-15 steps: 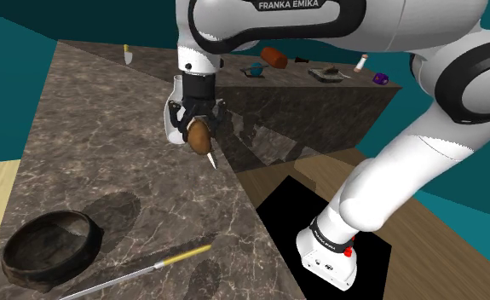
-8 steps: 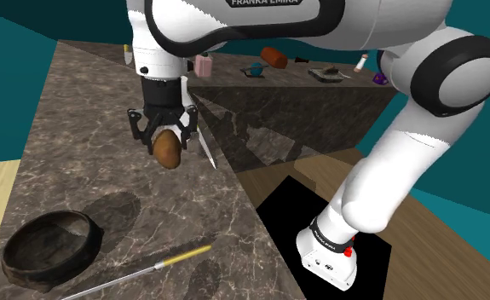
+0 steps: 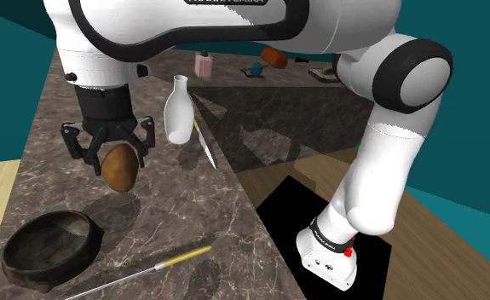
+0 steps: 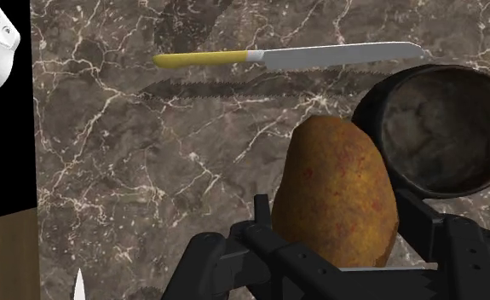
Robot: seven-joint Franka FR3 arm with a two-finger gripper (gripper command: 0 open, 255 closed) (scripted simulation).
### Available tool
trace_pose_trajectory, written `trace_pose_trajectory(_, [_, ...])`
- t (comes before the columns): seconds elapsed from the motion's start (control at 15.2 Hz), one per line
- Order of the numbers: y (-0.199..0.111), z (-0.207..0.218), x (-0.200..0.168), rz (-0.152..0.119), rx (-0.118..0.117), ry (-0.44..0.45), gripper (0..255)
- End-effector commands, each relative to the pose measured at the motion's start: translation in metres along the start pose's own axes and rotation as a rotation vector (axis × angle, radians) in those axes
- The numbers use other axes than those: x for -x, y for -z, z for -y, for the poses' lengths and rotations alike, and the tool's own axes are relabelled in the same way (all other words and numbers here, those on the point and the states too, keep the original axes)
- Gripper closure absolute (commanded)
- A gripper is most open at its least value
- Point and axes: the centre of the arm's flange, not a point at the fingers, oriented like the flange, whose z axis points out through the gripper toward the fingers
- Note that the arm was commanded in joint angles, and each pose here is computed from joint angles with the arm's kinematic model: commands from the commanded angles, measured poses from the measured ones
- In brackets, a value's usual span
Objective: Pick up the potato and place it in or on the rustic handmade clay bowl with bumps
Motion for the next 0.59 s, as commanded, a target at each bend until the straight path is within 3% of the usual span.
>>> trace_pose_trajectory(0.0, [-0.003, 0.023, 0.006, 0.000, 0.000, -0.003, 255])
trace_pose_trajectory(0.53, [-0.009, 0.122, 0.042, 0.000, 0.000, -0.003, 255])
